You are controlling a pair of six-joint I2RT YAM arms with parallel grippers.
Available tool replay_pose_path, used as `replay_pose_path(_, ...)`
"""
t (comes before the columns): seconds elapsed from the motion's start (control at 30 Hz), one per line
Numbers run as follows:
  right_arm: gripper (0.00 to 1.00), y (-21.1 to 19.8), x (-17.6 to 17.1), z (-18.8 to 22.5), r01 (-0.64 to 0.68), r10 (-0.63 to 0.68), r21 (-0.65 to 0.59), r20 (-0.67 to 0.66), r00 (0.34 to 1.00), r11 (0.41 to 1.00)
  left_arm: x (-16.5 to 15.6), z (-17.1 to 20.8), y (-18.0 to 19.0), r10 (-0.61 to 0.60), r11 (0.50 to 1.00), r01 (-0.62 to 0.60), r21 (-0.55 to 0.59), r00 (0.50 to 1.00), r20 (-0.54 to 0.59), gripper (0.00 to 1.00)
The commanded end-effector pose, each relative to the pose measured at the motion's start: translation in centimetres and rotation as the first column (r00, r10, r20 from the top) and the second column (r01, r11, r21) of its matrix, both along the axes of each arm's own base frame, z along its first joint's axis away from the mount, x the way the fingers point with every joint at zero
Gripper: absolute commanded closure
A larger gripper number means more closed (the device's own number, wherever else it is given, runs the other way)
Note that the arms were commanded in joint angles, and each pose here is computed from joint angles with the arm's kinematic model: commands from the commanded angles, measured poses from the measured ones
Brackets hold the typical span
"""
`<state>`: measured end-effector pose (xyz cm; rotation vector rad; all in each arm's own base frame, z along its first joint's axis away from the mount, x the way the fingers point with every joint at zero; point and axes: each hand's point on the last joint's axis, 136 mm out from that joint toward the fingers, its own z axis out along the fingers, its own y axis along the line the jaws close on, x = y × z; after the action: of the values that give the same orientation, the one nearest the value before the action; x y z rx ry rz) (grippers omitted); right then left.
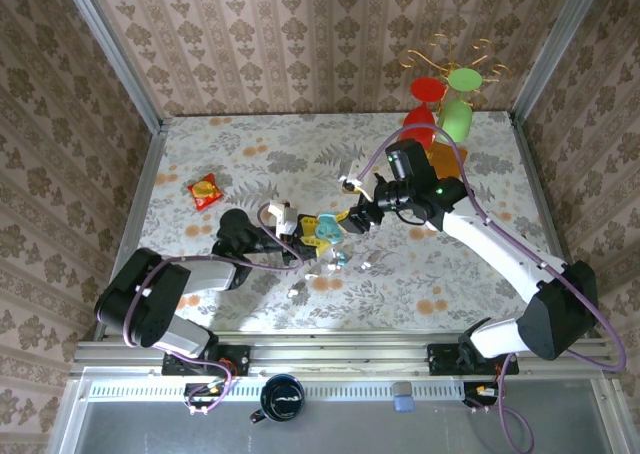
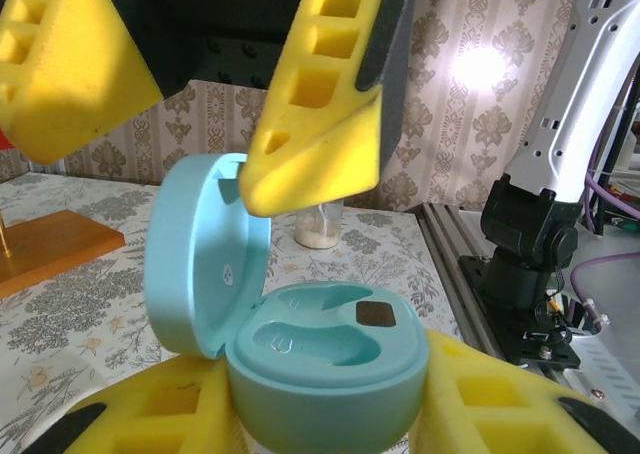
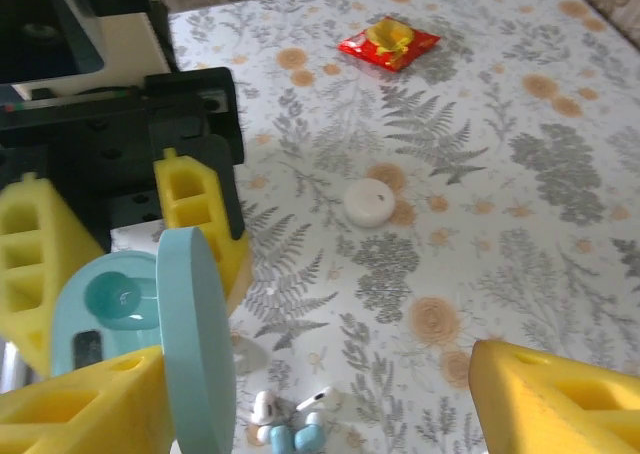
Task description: Insert the wireless bluetooth earbuds into the charging case
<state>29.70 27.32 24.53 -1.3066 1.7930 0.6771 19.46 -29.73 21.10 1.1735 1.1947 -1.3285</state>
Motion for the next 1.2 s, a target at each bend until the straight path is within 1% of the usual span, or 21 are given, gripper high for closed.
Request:
replay_pose_path(0.0, 0.23, 0.8, -1.3, 0.4, -0.077, 0.080, 0.049, -0.056, 0.995, 0.996, -0.3, 1.5, 0.1, -0.023, 0.999, 0.024, -0.027, 0.999, 0.049, 0.71)
replay_pose_path(0.1, 0.21, 1.2, -1.8, 0.4, -0.096, 0.102, 0.081, -0.070, 0.992, 0.992, -0.1, 1.6, 0.1, -0.013, 0.999, 0.014, -0.030, 0.999, 0.050, 0.71)
replay_pose_path(0.23, 0.20, 1.1, -2.0, 0.0, -0.101, 0.106, 0.076, -0.068, 0.992, 0.992, 0.1, 1.7, 0.1, -0.003, 0.999, 0.005, -0.032, 0.999, 0.051, 0.71)
replay_pose_path(0.3, 0.25, 1.0, -1.9, -0.4, -0.098, 0.103, 0.069, -0.064, 0.993, 0.993, 0.0, 1.9, 0.1, -0.006, 0.999, 0.008, -0.035, 0.999, 0.053, 0.71)
replay_pose_path(0.37, 0.33, 1.1, -1.7, -0.7, -0.094, 0.099, 0.062, -0.072, 0.993, 0.994, -0.1, 2.0, 0.0, -0.011, 0.999, 0.013, -0.036, 0.998, 0.054, 0.71)
replay_pose_path(0.4, 0.35, 1.2, -1.6, -0.9, -0.094, 0.098, 0.059, -0.081, 0.992, 0.994, -0.1, 2.0, 0.0, -0.012, 0.999, 0.014, -0.036, 0.998, 0.054, 0.71)
replay_pose_path(0.5, 0.50, 1.8, -1.6, -1.4, -0.109, 0.114, 0.055, -0.098, 0.989, 0.993, -0.1, 2.2, 0.1, -0.010, 0.999, 0.013, -0.040, 0.998, 0.061, 0.71)
replay_pose_path(0.6, 0.71, 2.1, -1.6, -1.7, -0.117, 0.122, 0.056, -0.099, 0.988, 0.992, 0.0, 2.2, 0.1, -0.001, 0.999, 0.004, -0.041, 0.998, 0.063, 0.71)
replay_pose_path(0.67, 0.81, 2.0, -1.5, -1.8, -0.118, 0.122, 0.050, -0.095, 0.988, 0.992, 0.2, 2.2, 0.1, 0.012, 0.999, -0.009, -0.043, 0.998, 0.062, 0.70)
replay_pose_path(0.73, 0.95, 1.9, -1.2, -1.6, -0.102, 0.105, 0.046, -0.065, 0.992, 0.994, 0.5, 2.2, 0.1, 0.033, 0.999, -0.031, -0.045, 0.998, 0.057, 0.70)
replay_pose_path(0.77, 1.00, 1.9, -0.9, -1.5, -0.082, 0.084, 0.049, -0.040, 0.996, 0.995, 0.7, 2.2, 0.1, 0.046, 0.998, -0.044, -0.046, 0.998, 0.053, 0.67)
replay_pose_path(0.83, 1.00, 1.8, -0.6, -1.2, -0.065, 0.065, 0.058, 0.008, 0.998, 0.996, 1.0, 2.1, 0.1, 0.062, 0.997, -0.060, -0.046, 0.997, 0.052, 0.57)
replay_pose_path(0.9, 1.00, 1.7, -0.3, -0.9, -0.042, 0.040, 0.054, 0.037, 0.999, 0.998, 1.2, 1.8, 0.1, 0.074, 0.997, -0.072, -0.042, 0.996, 0.053, 0.52)
replay_pose_path(1.07, 1.00, 1.5, 0.3, -1.1, -0.008, 0.006, 0.025, 0.071, 0.997, 1.000, 1.6, 1.2, 0.1, 0.099, 0.995, -0.097, -0.034, 0.994, 0.038, 0.35)
replay_pose_path(1.17, 1.00, 1.6, 0.3, -1.1, -0.010, 0.008, 0.024, 0.079, 0.997, 1.000, 1.9, 1.0, 0.1, 0.108, 0.994, -0.108, -0.031, 0.994, 0.017, 0.29)
